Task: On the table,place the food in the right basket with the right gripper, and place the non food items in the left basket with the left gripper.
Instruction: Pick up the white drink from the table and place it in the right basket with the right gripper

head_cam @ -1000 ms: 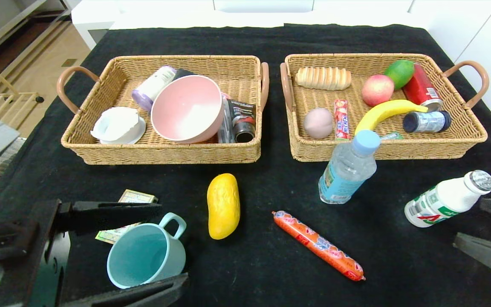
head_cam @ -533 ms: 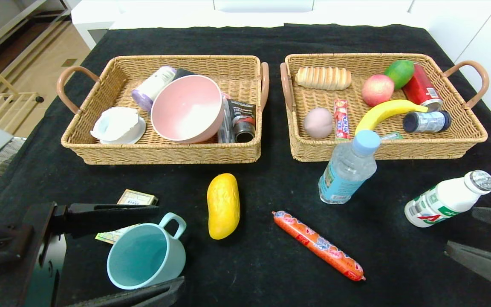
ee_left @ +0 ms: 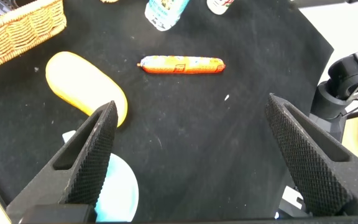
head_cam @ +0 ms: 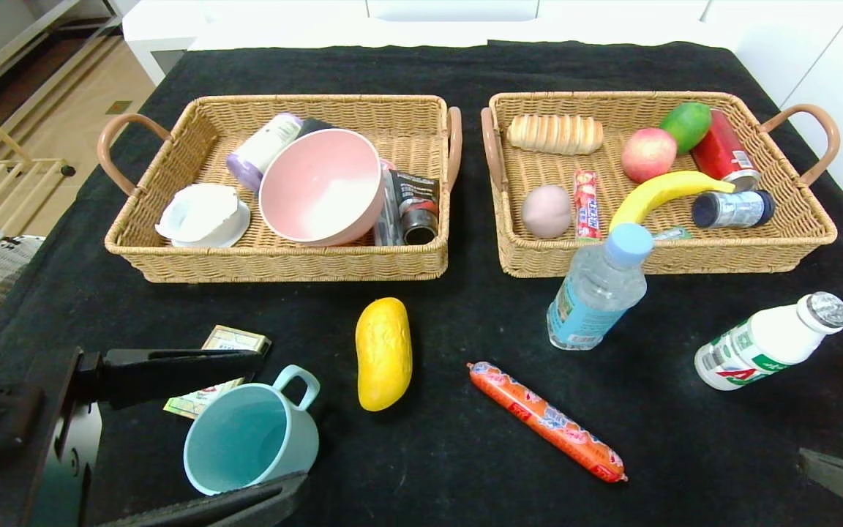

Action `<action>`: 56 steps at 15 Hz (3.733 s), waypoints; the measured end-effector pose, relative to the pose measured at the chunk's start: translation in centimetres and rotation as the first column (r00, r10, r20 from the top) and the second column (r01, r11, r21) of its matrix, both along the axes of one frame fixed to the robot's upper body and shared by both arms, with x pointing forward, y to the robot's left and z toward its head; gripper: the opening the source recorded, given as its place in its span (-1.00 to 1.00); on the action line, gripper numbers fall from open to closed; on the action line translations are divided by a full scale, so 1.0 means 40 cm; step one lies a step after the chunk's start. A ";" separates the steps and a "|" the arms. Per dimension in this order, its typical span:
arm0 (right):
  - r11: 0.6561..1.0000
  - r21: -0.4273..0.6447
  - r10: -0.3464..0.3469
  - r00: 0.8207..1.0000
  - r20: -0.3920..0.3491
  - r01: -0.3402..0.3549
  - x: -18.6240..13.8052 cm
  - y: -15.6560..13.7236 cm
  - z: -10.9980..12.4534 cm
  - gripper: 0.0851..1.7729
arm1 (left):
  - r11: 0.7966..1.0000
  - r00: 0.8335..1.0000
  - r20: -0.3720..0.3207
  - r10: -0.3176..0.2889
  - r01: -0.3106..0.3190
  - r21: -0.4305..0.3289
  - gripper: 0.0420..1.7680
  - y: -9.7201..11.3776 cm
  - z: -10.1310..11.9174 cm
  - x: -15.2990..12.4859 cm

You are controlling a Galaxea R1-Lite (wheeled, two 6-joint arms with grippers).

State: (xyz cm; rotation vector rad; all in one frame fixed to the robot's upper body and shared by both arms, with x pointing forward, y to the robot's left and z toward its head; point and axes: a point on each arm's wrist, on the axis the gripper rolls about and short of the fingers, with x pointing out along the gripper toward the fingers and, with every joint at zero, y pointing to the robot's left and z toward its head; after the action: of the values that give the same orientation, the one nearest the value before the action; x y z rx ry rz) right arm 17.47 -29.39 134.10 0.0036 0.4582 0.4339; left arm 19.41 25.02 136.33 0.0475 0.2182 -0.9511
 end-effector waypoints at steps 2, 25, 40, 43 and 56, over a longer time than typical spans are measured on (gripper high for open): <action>0.996 -0.020 -0.092 0.996 0.007 0.093 0.011 0.000 -0.002 0.93 | 1.000 1.000 0.000 0.000 0.000 0.000 0.94 0.000 0.000 -0.001; 0.898 0.093 -0.440 0.865 0.243 0.430 0.254 0.111 -0.119 0.93 | 1.000 1.000 0.013 0.012 -0.012 0.000 0.94 0.013 -0.007 -0.017; 0.872 0.109 -0.489 0.837 0.244 0.478 0.275 0.090 -0.119 0.00 | 1.000 1.000 0.019 0.003 -0.003 0.005 0.94 0.019 -0.015 -0.026; 0.870 0.104 -0.492 0.837 0.241 0.482 0.278 0.089 -0.123 0.00 | 1.000 1.000 0.019 0.002 -0.002 0.006 0.94 0.020 -0.018 -0.028; 0.888 0.116 -0.458 0.843 0.283 0.444 0.252 0.087 -0.023 -0.01 | 1.000 0.999 0.040 -0.003 0.003 0.015 0.94 0.024 -0.019 -0.033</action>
State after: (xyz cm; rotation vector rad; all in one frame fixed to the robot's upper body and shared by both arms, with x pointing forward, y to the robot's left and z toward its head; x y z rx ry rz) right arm 27.56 -25.92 133.16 0.0878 0.1312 -0.0269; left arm 18.08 25.96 135.58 0.0800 0.1886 -0.9507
